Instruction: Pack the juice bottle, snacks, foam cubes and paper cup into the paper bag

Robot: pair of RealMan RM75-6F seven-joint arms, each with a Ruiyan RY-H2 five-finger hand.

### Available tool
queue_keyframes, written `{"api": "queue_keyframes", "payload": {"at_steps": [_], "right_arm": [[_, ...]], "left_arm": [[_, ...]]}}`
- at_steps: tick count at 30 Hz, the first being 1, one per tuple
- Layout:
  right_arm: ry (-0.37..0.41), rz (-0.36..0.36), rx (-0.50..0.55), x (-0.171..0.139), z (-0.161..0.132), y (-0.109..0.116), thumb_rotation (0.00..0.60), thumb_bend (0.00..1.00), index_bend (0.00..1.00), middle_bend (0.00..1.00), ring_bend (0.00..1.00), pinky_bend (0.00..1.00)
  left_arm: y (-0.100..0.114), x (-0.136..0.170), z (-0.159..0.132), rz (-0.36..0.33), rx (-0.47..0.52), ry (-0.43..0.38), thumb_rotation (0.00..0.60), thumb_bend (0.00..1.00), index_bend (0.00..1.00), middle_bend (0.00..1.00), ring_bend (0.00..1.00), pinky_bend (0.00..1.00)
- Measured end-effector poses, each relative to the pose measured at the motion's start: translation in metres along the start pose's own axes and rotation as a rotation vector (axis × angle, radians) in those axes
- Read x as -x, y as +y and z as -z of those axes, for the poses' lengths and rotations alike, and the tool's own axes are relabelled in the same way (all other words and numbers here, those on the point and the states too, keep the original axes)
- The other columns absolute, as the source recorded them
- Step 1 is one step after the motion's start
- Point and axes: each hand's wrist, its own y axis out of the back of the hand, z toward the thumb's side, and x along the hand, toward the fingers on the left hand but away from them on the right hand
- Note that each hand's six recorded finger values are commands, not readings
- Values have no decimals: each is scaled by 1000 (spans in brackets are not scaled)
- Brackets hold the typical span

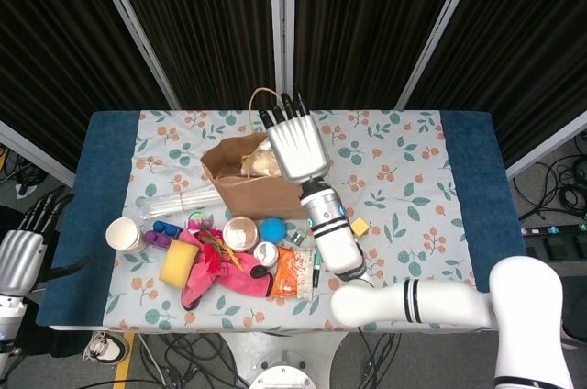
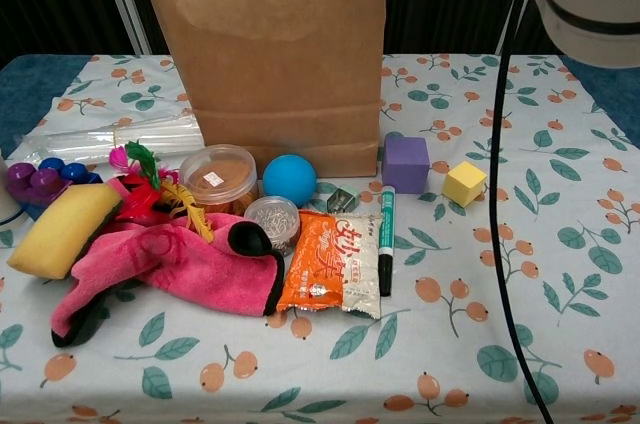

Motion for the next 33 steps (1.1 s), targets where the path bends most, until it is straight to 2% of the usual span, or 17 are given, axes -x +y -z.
{"api": "queue_keyframes", "payload": {"at_steps": [8,14,18,21,23,28,33], "right_arm": [[13,33,12,-2,0,10,600,0,60,204,33,0],[23,81,51,-12,5,28,600,0,65,222,43,0],[32,123,78,-31,18,45,600,0,120,275,89,6],[33,115,93,-54,35,49,600,0,190,331,145,65],[23,76,103,-72,50,43,600,0,210,346,160,86],[-62,-110,130,-130,100,-3,600,0,216,347,161,88],[-158,-190,241,-156,135,-43,600,0,218,322,142,30]], "left_arm": [[0,0,-1,0,4,-1,600,89,135,100,62,156],[0,0,-2,0,4,-5,600,90,134,101,63,157],[0,0,-3,3,2,-8,600,89,134,100,63,156],[-1,-1,-5,2,4,-11,600,89,134,100,62,156],[-1,-3,-6,0,4,-14,600,89,134,100,62,156],[-2,-5,-7,5,2,-19,600,90,134,101,63,156],[-4,-4,-10,13,0,-29,600,89,134,101,63,156]]}}
